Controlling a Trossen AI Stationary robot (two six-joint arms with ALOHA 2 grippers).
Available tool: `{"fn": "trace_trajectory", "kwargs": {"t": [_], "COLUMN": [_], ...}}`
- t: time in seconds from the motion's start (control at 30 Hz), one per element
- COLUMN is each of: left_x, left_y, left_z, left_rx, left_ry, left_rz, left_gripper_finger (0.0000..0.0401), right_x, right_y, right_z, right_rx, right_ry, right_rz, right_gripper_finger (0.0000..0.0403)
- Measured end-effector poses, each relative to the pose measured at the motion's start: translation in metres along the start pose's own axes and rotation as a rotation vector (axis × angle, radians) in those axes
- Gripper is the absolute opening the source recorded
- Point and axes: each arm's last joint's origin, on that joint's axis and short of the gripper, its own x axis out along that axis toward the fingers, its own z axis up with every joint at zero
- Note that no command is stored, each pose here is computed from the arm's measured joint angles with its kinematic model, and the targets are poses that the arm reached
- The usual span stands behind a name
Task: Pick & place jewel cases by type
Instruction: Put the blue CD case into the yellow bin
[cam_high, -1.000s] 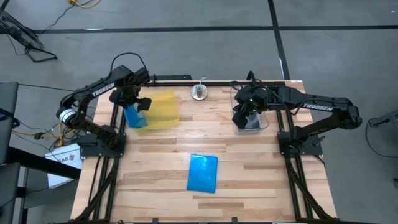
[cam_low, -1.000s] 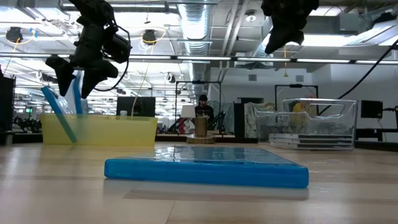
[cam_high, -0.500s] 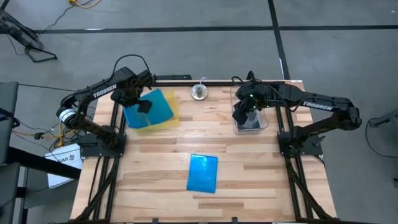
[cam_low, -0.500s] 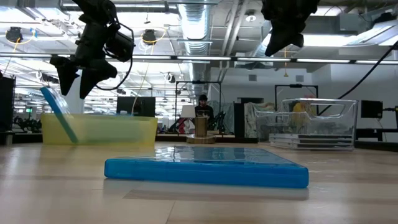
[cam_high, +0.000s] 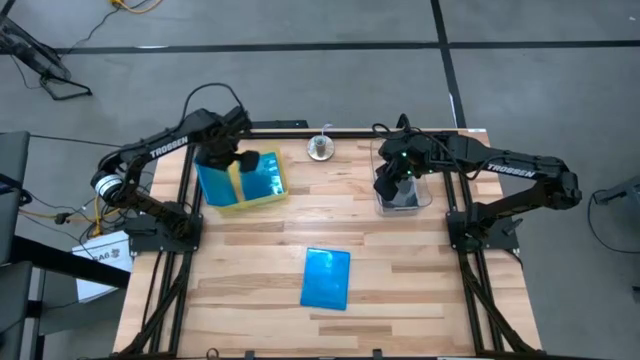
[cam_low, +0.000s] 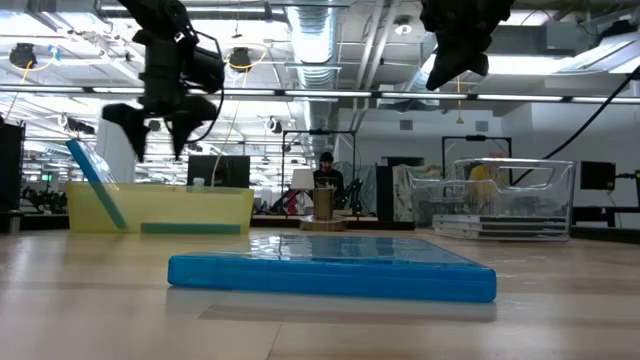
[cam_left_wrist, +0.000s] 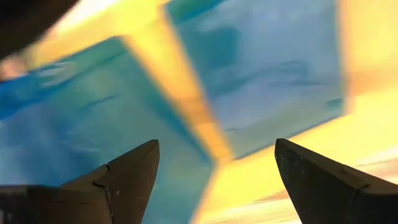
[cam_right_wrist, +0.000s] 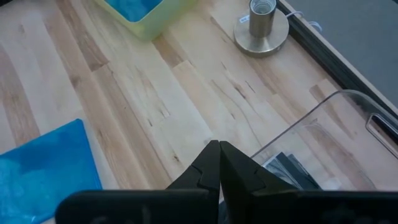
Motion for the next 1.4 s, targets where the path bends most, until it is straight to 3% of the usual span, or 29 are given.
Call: {"fn": "trace_trajectory", "kwargs": {"t": [0.13, 0.5, 0.97, 1.4], "left_x": [0.001, 0.001, -0.007, -0.057], "left_y": [-0.010, -0.018, -0.016, 0.028], "left_z": [0.004, 0.000, -0.006, -0.038], "left_rx": [-0.080, -0.081, -0.076, -0.213], "left_ry": [-0.018, -0.070, -0.119, -0.063], "left_rz": [-0.120, -0.058, -0.040, 0.187], "left_gripper_finger": [0.0313, 0.0313, 0.0313, 0.0313], "right_x": [0.000, 0.005, 0.072, 0.075], "right_y": [0.000, 0.001, 0.028, 0.032], "right_z": [0.000, 0.002, -0.001, -0.001], "right_rx": [0.001, 0.000, -0.107, -0.117], "right_ry": [0.000, 0.001, 0.201, 0.197], "right_rz": [0.000, 0.001, 0.062, 0.072], "right_gripper_finger": [0.0000, 0.0000, 0.0000, 0.0000]}}
